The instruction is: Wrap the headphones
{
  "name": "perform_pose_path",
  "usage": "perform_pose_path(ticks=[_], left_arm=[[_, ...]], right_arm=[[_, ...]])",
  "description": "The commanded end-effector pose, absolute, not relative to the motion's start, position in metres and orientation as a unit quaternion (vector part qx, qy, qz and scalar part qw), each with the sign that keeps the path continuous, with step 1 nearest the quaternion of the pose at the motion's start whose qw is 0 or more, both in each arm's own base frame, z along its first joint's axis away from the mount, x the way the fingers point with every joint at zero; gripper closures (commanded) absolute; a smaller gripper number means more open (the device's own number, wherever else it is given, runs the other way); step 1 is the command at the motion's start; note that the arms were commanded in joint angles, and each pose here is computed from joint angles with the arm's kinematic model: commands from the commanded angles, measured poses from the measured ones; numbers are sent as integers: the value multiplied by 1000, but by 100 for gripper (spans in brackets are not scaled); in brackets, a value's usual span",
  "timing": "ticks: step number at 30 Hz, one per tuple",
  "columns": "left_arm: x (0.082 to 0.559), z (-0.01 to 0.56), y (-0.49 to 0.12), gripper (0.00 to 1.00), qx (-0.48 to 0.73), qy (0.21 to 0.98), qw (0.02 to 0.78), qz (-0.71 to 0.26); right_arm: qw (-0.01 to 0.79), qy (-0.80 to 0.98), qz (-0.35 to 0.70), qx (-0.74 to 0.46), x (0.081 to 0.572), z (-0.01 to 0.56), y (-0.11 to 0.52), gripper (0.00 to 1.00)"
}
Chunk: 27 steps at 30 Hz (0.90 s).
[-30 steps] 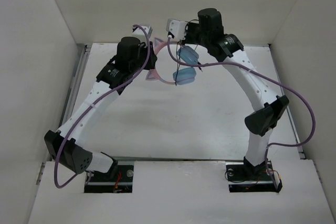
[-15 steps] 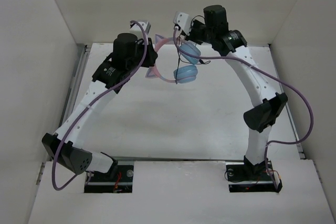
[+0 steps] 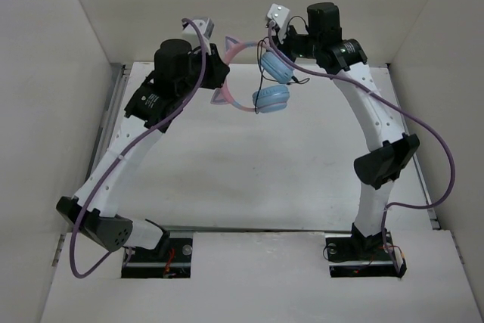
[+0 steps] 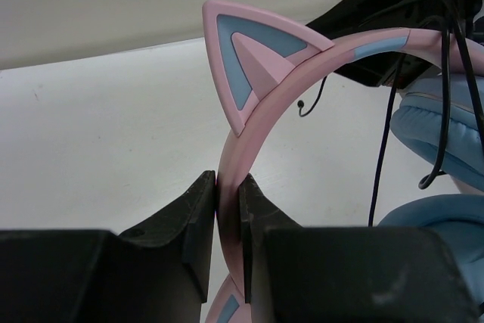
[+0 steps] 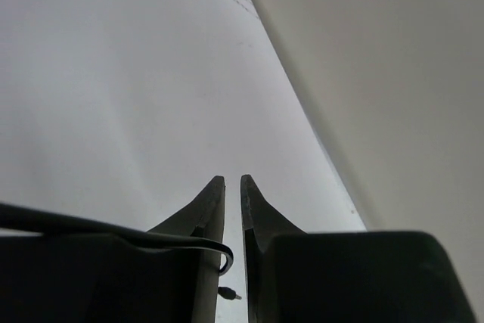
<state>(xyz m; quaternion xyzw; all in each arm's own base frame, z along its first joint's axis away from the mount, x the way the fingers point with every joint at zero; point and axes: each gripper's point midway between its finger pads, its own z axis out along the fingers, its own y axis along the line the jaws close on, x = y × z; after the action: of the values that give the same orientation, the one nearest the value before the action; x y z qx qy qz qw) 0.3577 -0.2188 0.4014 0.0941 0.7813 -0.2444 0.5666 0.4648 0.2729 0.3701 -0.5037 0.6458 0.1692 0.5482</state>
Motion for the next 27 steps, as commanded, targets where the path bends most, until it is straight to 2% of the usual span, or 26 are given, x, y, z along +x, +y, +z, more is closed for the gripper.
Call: perform_pose_path(ticks=[1, 14, 27], left_arm=[[344, 471, -222, 100, 82, 719, 622, -301], [348, 499, -225, 100, 74, 699, 633, -323], [359, 530, -208, 100, 55, 676, 660, -322]], right_arm=[[549, 627, 268, -483, 443, 397, 288, 79], [484, 612, 469, -412, 407, 411, 321, 77], [425, 611, 546, -385, 392, 393, 341, 78]])
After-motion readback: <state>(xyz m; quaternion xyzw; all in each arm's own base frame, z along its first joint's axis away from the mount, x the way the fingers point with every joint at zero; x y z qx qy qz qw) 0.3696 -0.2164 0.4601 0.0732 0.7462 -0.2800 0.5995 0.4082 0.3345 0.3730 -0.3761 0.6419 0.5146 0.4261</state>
